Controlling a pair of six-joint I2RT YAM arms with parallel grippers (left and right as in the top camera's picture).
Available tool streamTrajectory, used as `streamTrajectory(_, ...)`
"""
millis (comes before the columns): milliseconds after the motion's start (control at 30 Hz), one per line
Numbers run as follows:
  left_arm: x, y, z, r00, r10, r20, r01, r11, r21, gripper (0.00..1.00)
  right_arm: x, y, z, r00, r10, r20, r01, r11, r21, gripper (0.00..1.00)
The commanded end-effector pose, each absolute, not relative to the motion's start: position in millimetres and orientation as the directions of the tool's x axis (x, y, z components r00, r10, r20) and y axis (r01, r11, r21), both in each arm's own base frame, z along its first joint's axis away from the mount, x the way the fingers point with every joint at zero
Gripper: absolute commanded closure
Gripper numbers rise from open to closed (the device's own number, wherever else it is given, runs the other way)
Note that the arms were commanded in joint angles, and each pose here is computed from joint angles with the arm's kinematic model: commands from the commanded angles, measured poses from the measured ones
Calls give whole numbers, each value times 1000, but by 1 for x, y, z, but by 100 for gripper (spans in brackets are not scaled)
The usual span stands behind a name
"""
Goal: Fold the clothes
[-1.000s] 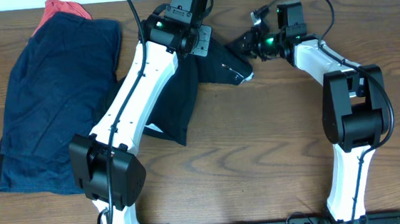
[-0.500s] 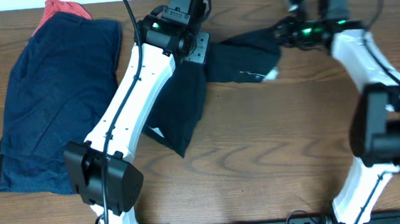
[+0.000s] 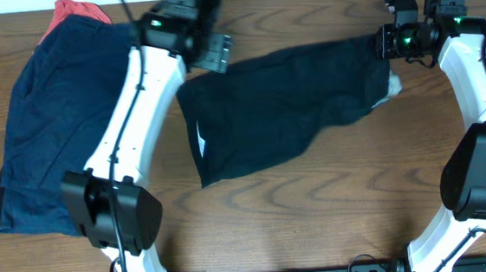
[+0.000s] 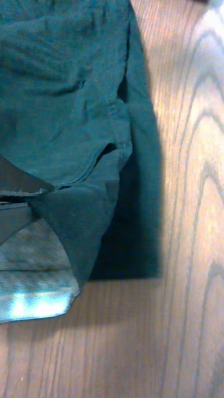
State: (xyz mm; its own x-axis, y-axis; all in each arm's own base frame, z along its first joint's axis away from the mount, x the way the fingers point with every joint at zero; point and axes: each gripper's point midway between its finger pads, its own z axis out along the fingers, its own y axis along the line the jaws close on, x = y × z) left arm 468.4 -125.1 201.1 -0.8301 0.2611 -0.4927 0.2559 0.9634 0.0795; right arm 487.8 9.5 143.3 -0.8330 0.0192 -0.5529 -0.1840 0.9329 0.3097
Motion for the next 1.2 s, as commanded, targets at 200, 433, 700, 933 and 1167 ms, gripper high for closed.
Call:
streamTrajectory(200,495,-92,120,-882,303,-360,278,953,121,18,490,1,142,-827,-12,-561,-193,945,264,99)
streamTrajectory(433,496,-93,74,-897,342,-279,319,939,125,18,489,1,141,-829,-10,-559,-191,945,266,99)
streamTrajectory(700,492,-100,38,-909,355,-219,346,935,77,27,489,2,141,-830,-4,-558,-186,945,270,98)
streamTrajectory(933,494,-110,28,-904,361,-230,366,930,24,41,490,1,142,-831,16,-556,-169,945,280,99)
streamTrajectory(1167,491,-110,27,-907,362,-215,366,930,21,81,491,1,142,-830,17,-557,-168,945,280,98)
